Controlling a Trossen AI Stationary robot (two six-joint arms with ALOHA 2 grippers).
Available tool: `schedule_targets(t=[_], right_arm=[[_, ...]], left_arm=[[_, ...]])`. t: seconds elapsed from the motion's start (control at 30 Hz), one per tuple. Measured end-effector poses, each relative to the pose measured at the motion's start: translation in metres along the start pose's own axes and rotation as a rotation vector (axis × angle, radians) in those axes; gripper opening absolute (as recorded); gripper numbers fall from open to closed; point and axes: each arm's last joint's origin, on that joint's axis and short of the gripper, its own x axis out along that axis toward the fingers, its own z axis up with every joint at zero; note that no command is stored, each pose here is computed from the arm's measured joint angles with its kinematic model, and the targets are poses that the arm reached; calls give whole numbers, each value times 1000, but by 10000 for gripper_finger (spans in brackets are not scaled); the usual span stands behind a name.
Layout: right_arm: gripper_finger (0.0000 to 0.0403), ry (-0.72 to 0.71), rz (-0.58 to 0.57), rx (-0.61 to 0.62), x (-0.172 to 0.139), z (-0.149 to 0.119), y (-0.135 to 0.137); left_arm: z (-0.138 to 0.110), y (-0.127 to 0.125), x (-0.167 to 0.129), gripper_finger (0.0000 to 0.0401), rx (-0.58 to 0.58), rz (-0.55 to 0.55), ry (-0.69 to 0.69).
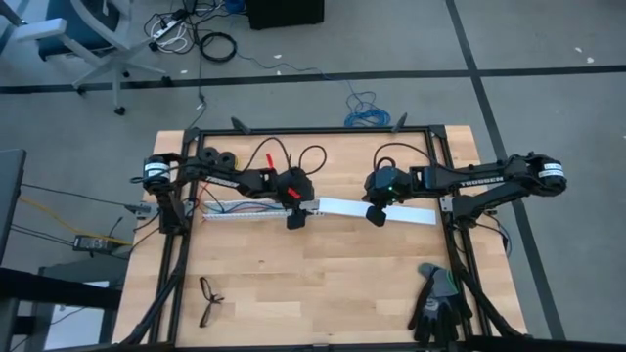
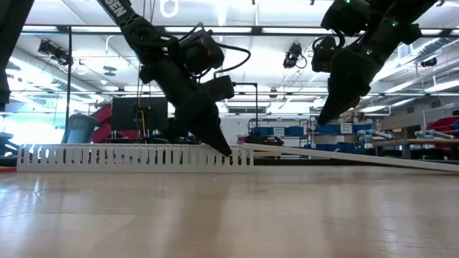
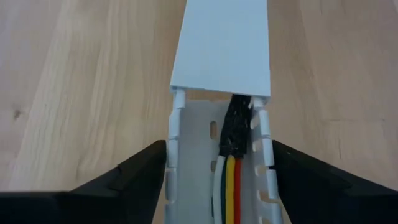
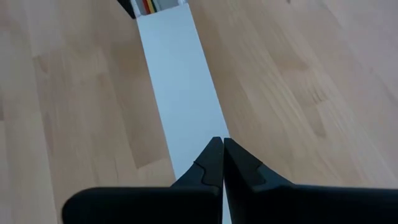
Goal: Ziptie cables
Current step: Close the white cable duct
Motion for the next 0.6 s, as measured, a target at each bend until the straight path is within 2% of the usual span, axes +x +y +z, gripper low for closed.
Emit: schedule_targets(t=[0.23, 0.43, 0.6], right_arm=[[1, -22, 6, 2, 0, 2, 1], [0, -105, 29, 33, 2, 11, 3], [0, -147, 68, 49, 24, 17, 7]], left_arm=[[-3, 0, 4, 257, 9, 1, 2], [-3, -1, 4, 232, 10, -4, 4], [-3, -3, 4, 224, 15, -10, 4]])
